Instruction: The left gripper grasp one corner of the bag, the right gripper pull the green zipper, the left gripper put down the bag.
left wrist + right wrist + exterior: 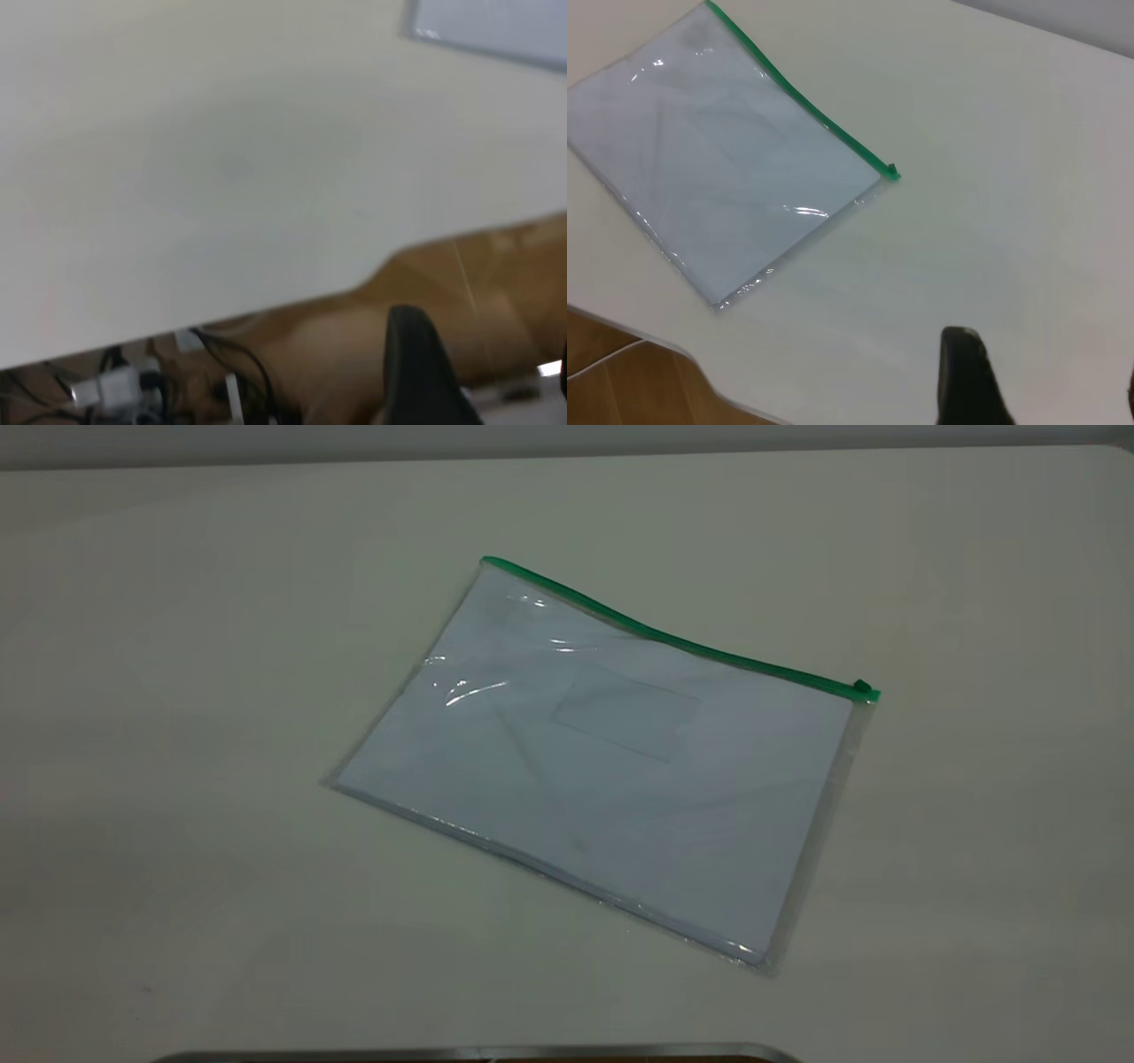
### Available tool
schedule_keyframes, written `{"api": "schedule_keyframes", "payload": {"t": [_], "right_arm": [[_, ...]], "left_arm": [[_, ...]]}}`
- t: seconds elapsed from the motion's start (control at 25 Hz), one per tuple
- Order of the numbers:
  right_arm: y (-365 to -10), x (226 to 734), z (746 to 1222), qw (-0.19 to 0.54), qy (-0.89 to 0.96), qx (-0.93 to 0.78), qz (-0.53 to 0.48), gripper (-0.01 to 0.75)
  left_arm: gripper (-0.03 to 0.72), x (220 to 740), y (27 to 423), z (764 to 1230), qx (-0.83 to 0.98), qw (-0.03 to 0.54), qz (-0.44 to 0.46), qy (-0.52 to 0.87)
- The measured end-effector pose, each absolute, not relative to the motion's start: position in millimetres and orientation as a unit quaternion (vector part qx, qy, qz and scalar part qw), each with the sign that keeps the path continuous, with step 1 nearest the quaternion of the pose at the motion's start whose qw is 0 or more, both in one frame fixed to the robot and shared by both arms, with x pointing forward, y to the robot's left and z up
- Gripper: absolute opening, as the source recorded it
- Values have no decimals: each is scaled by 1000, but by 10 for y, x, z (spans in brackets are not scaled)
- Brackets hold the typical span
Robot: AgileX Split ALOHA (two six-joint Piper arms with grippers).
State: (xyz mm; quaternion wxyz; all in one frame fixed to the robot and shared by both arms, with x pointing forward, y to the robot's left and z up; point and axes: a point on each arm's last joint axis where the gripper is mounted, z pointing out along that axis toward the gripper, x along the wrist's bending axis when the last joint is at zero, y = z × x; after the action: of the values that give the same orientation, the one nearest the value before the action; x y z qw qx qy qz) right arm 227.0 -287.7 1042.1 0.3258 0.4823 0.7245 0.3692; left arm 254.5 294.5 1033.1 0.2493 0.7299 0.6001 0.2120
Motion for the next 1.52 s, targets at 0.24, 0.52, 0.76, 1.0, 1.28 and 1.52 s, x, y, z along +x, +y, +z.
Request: {"api": "schedule_keyframes", "payload": {"t": [0.24, 0.52, 0.76, 1.0, 1.28, 1.52], "right_arm": [[-2877, 2270, 10421, 326, 725, 482, 369, 468], [-2877, 2270, 10421, 326, 725, 482, 369, 468], [-2877, 2270, 10421, 326, 725, 482, 369, 468], [-2873, 2274, 10421, 331, 718, 492, 365, 468], [-2862, 2288, 10421, 350, 691, 530, 347, 468], [-2875, 2290, 10420, 343, 670, 556, 352, 468]], "left_arm": [[448, 2364, 2990, 10338, 674, 279, 270, 628], [448, 2223, 2992, 10325, 656, 311, 300, 618], [448, 2221, 2992, 10324, 656, 311, 299, 619], [448, 2221, 2992, 10324, 656, 311, 299, 619], [448, 2221, 2992, 10324, 656, 311, 299, 619], [448, 2221, 2992, 10324, 656, 311, 299, 620]]}}
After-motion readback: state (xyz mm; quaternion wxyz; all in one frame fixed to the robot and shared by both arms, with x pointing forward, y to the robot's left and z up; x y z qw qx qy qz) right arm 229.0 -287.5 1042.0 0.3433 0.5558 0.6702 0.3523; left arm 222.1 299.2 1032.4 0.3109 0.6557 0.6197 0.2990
